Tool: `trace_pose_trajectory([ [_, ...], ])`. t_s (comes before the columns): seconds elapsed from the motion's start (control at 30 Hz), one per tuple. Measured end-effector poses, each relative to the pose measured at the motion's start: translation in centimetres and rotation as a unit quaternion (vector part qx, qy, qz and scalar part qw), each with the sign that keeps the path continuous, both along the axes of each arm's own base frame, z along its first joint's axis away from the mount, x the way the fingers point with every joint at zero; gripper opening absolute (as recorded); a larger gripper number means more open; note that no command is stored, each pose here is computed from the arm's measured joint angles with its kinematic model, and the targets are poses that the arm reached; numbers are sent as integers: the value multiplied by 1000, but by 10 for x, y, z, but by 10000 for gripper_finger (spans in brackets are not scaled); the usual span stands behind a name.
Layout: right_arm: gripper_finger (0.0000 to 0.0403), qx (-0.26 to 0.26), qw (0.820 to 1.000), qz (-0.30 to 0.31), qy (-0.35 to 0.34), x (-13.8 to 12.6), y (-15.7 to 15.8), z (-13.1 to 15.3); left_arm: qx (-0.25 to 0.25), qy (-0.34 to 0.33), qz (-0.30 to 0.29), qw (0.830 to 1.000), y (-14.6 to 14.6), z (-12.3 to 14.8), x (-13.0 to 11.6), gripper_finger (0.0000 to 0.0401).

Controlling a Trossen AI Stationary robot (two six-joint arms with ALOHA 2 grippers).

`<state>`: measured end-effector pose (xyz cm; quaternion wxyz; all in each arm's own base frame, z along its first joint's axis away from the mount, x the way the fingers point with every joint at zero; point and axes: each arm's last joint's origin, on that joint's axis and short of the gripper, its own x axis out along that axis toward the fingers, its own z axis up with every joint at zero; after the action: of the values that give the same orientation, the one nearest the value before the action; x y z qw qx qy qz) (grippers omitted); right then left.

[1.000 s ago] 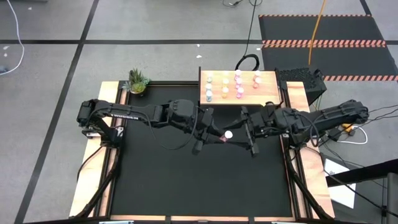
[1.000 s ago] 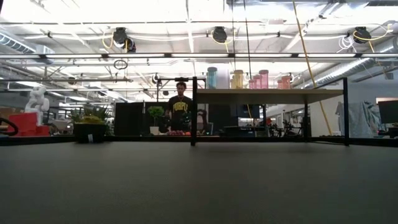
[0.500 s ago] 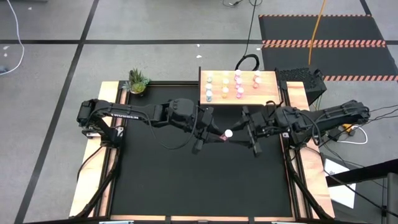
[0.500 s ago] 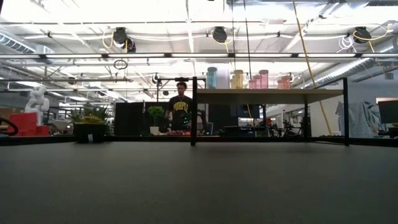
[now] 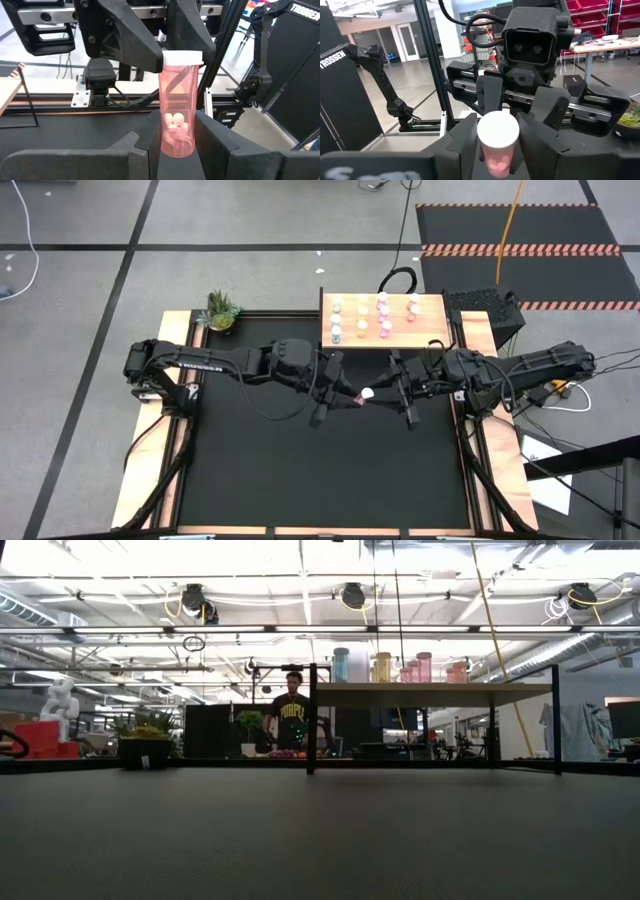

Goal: Pick and place medicine bottles onto shelf by color
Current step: Put the orange pill bottle aligned with the other orange pill bottles on the shelf

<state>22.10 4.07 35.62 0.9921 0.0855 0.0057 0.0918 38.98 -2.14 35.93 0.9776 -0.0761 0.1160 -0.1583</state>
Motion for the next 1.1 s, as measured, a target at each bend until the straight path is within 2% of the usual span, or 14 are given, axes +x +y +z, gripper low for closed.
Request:
trace_pose_trajectory([
  [0.17, 111, 0, 1000, -1, -1, 0, 0, 0, 3, -10, 15, 1000, 1, 2, 1, 114],
  [0.37, 114, -2, 1000, -20, 10, 0, -2, -2, 4, -16, 54, 998, 3, 3, 2, 190],
  [0.53, 112, -15, 995, -88, 41, -5, -11, -6, 3, -10, 76, 997, 12, 3, 1, 257],
  [0.63, 113, -34, 989, -128, 70, -14, -16, -9, -11, -5, 90, 996, 19, 8, -4, 292],
  [0.77, 116, -45, 977, -189, 84, -30, -26, -6, -6, 11, 99, 995, 27, 15, -16, 334],
  [0.9, 114, -61, 953, -280, 97, -50, -41, -3, 15, 27, 103, 994, 34, 21, -29, 360],
  [1.03, 118, -84, 909, -384, 134, -67, -57, -8, 33, 28, 145, 988, 44, 30, -42, 364],
  [1.1, 122, -111, 888, -415, 165, -70, -65, -17, 39, 8, 172, 984, 52, 37, -45, 360],
])
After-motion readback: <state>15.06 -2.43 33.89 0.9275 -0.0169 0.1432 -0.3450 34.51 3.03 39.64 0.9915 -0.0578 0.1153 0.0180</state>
